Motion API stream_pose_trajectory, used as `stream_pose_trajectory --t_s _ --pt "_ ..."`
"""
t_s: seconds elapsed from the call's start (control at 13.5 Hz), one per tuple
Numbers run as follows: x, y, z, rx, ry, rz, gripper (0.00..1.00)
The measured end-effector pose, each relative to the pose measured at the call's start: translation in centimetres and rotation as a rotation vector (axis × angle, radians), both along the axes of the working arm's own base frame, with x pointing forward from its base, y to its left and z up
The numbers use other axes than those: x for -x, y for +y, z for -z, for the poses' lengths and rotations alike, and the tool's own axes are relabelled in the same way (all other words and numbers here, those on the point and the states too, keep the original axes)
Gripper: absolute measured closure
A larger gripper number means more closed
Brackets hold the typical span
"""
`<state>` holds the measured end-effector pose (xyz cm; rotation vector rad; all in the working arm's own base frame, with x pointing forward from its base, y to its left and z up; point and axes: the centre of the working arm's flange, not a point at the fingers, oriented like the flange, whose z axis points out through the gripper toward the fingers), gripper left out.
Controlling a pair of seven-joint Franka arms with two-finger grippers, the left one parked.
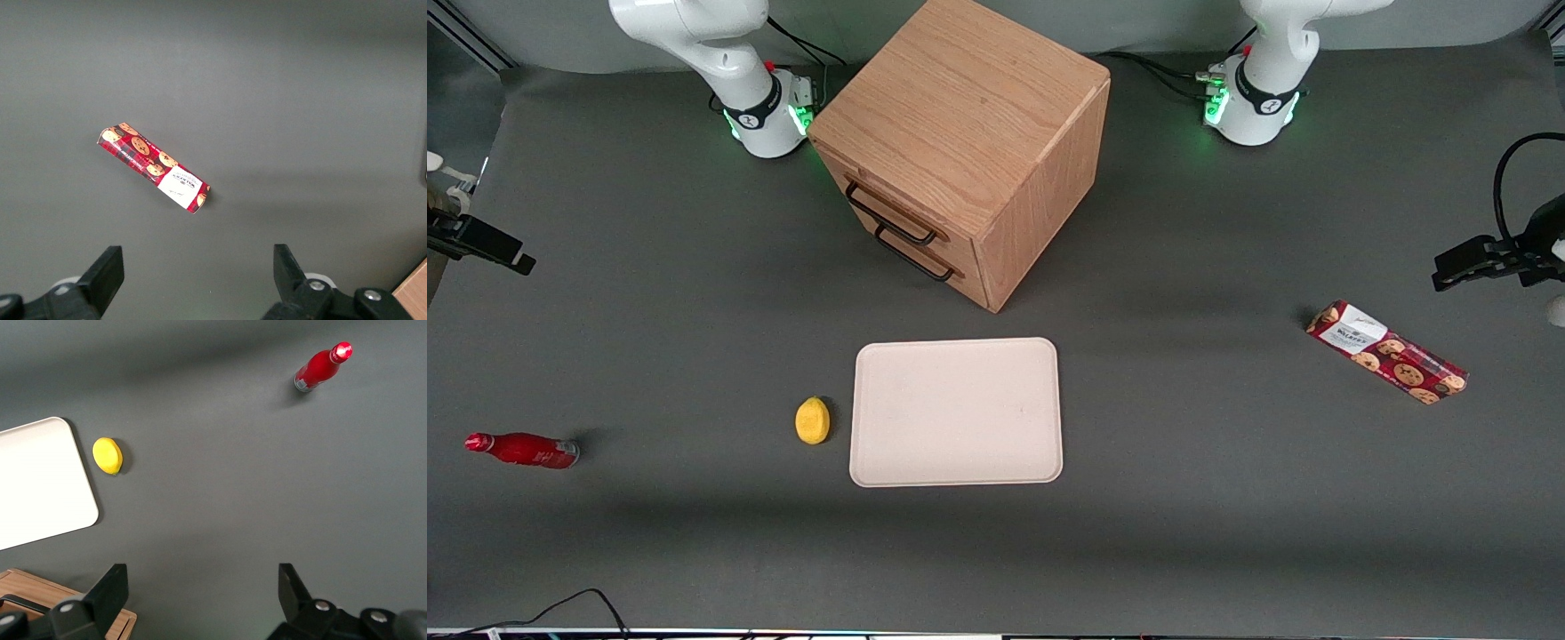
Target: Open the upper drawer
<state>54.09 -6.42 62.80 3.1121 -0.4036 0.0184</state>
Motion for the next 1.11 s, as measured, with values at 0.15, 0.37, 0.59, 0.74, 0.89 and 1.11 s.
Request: stream_pose_trajectory --t_s 0.15,0.37,0.59,0.74,0.89,1.11 --pt "0.1 0.9 0.0 -0.002 0.017 -0.021 0.00" --pt "0.0 4.8 -0.3 -0.001 0.021 -0.100 0.00" --pt "0.4 10.8 -0.2 -0.001 0.038 -0.212 0.00" --pt "1.0 15.3 -0.3 0.001 0.040 -0.296 0.00" --pt "1.6 18.4 -1.0 0.002 0.027 -0.357 0.00" --pt "2.5 22.0 -1.5 0.001 0.017 -0.432 0.00"
